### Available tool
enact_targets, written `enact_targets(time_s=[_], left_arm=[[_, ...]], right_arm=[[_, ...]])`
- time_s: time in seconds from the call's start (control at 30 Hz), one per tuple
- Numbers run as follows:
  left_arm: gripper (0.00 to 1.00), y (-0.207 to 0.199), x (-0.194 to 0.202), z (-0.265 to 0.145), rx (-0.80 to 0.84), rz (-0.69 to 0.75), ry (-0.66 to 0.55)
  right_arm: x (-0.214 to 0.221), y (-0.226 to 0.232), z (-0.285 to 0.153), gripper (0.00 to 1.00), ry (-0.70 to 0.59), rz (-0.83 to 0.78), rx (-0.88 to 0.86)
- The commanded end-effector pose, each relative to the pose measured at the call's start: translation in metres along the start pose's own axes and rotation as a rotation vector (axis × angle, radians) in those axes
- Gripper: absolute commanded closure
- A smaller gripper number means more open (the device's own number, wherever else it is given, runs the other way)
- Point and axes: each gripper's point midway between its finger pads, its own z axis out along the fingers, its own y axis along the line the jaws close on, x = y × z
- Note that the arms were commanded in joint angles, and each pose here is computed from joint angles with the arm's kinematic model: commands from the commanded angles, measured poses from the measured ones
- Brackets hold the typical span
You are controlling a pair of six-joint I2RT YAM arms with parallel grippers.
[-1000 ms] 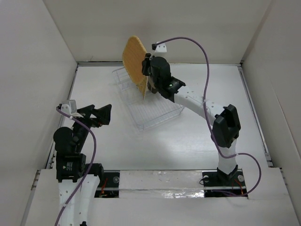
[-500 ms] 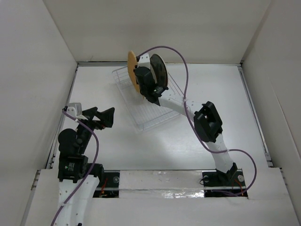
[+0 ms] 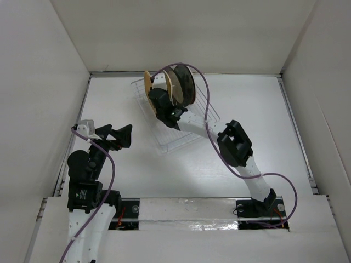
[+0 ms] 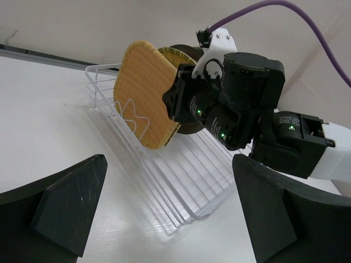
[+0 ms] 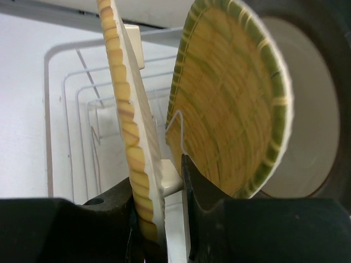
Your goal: Load the plates into the dish rack
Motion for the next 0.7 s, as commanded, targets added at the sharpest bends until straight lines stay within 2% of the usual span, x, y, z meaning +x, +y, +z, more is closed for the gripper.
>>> enact_targets(time_s=[0.0,0.03,0.13,0.17,0.23,0.27,0.33,0.37,0.4,0.47,0.5,0.6,0.63,0.67], left_arm=[[0.01,-0.003,-0.012,0.002,0.014,0.027,-0.051],[0.01,-0.004,-0.013,0.001,0.020,0.030,-0.053],[0.01,-0.006,-0.017,-0.001,0.027,0.031,-0.082],[0.01,-0.006,-0.019,-0.003,0.023,0.032,-0.092],[0.01,-0.004,-0.018,-0.003,0.019,0.036,-0.094],[0.01,-0.003,-0.016,-0.002,0.014,0.035,-0.086],[0.01,-0.002,-0.017,-0.001,0.009,0.034,-0.082],[0.01,-0.002,-0.016,0.000,0.008,0.033,-0.075],[0.01,-0.002,-0.016,0.000,0.007,0.034,-0.074],[0.01,-0.001,-0.017,0.002,0.001,0.035,-0.073],[0.01,-0.002,-0.019,0.002,-0.001,0.034,-0.076],[0.01,-0.003,-0.022,0.004,-0.002,0.027,-0.069],[0.01,-0.006,-0.026,0.004,0.004,0.023,-0.075],[0.01,-0.009,-0.028,0.004,0.014,0.015,-0.078]], right_arm=[[-0.024,0.009,-0.002,1.00,-0.078,0.106,-0.007],[-0.023,0.010,-0.002,0.97,-0.073,0.107,-0.014],[-0.017,0.013,-0.004,0.82,-0.054,0.124,-0.035],[-0.021,0.013,-0.006,0.66,-0.055,0.140,-0.041],[-0.022,0.013,-0.010,0.51,-0.039,0.145,-0.052],[-0.036,0.010,-0.016,0.38,-0.054,0.169,-0.060],[-0.042,0.007,-0.026,0.26,-0.058,0.175,-0.084],[-0.049,0.006,-0.031,0.15,-0.064,0.183,-0.096],[-0.074,0.003,-0.045,0.10,-0.095,0.210,-0.132],[-0.080,0.004,-0.062,0.00,-0.094,0.210,-0.180],[-0.108,-0.004,-0.080,0.00,-0.133,0.241,-0.209],[-0.114,-0.009,-0.112,0.00,-0.146,0.237,-0.257],[-0.140,-0.025,-0.132,0.00,-0.192,0.270,-0.264],[-0.123,-0.028,-0.142,0.00,-0.168,0.255,-0.272]])
